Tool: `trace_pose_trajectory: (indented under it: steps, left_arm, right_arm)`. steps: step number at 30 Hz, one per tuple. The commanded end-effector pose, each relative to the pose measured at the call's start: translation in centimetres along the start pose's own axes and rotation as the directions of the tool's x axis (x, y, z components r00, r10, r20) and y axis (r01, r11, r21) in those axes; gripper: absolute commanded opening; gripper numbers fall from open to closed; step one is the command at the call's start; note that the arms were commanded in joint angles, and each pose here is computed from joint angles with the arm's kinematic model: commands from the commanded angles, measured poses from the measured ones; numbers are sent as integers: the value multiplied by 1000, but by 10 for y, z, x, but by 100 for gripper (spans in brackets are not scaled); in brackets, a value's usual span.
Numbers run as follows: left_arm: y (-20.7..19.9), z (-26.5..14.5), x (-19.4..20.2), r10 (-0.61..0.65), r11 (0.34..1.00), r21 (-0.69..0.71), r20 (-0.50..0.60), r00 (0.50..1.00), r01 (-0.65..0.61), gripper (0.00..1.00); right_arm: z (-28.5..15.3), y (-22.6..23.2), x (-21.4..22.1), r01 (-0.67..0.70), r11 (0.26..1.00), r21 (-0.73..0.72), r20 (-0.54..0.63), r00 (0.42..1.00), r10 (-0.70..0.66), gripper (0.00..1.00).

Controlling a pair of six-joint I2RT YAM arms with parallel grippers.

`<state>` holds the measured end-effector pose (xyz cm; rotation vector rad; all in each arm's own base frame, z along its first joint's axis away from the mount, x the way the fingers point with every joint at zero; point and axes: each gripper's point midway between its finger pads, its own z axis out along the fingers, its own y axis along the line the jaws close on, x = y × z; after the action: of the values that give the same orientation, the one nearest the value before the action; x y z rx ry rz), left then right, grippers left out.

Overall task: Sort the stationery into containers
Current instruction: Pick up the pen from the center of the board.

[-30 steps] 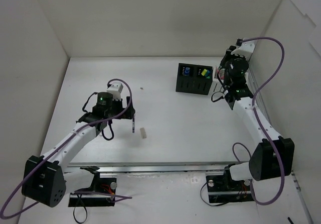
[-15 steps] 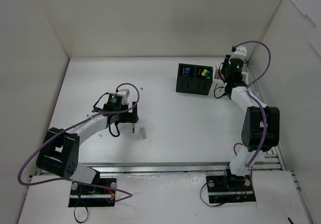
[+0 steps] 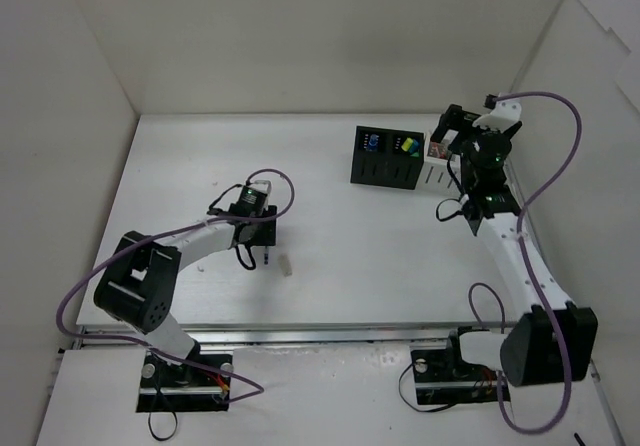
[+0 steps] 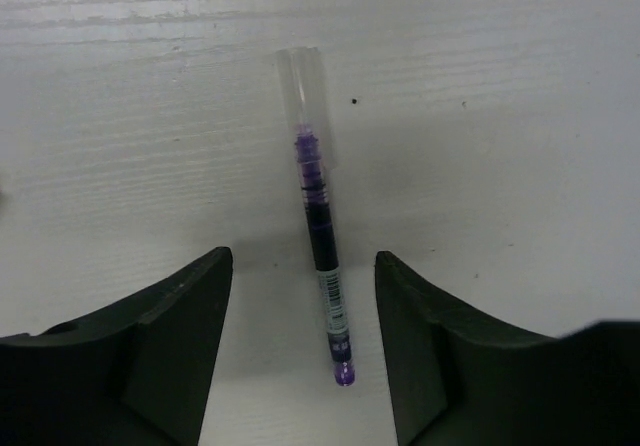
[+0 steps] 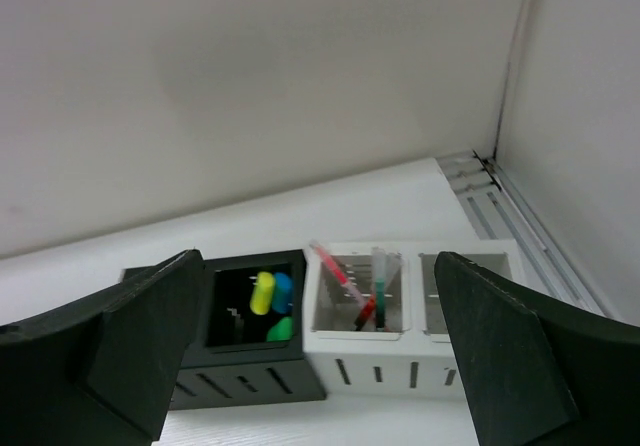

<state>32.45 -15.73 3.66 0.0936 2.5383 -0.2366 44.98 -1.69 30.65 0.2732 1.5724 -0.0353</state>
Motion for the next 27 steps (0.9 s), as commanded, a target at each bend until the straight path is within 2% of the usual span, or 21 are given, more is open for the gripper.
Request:
trace_pose_trajectory:
  steps: [1, 2, 3, 6, 8, 10, 13, 15, 17, 21, 23, 26, 27]
  left_arm:
    - [-10, -2, -25, -12, 999, -40, 49, 999, 14, 48]
    - [-6, 3, -21, -13, 998, -59, 31, 999, 15, 41]
    - [-6, 3, -16, -17, 997, -80, 15, 1000, 18, 28]
    - [-4, 8, -12, -47, 994, -97, 13, 999, 48, 8]
    - [-10, 6, -13, -41, 996, -81, 14, 999, 42, 0]
    - [-14, 1, -20, -8, 998, -67, 36, 999, 10, 0]
    - [-31, -30, -51, 41, 999, -6, 163, 986, -41, 0]
    - [-49, -51, -67, 116, 990, 42, 252, 961, -131, 0]
    - [-63, -81, -86, 163, 977, 71, 367, 916, -202, 0]
    - [-106, -111, -77, 243, 908, 200, 463, 853, -367, 0]
    - [-112, -119, -77, 246, 892, 218, 501, 829, -396, 0]
    - [-128, -130, -74, 238, 865, 262, 535, 811, -427, 0]
    - [-133, -133, -73, 234, 859, 274, 541, 808, -433, 0]
  right_arm:
    - [-31, 3, -23, -72, 997, 4, 50, 996, 72, 98]
    - [-42, 2, -31, -93, 996, 0, 76, 993, 93, 98]
    - [-47, 1, -34, -119, 993, 5, 81, 990, 118, 98]
    - [-67, 2, -42, -164, 986, -11, 94, 982, 165, 98]
    - [-78, 9, -41, -168, 984, -53, 67, 983, 172, 98]
    - [-87, 25, -28, -189, 974, -122, -21, 982, 188, 98]
    - [-104, 54, -14, -228, 936, -268, -129, 971, 200, 98]
    - [-118, 80, 2, -282, 877, -388, -211, 954, 214, 98]
    - [-126, 103, 18, -330, 820, -468, -264, 938, 226, 98]
    - [-151, 157, 36, -427, 648, -631, -389, 896, 211, 98]
    - [-164, 185, 49, -461, 585, -668, -443, 877, 186, 98]
    - [-171, 217, 59, -478, 549, -685, -468, 867, 172, 98]
    - [-165, 221, 60, -479, 565, -672, -458, 868, 190, 98]
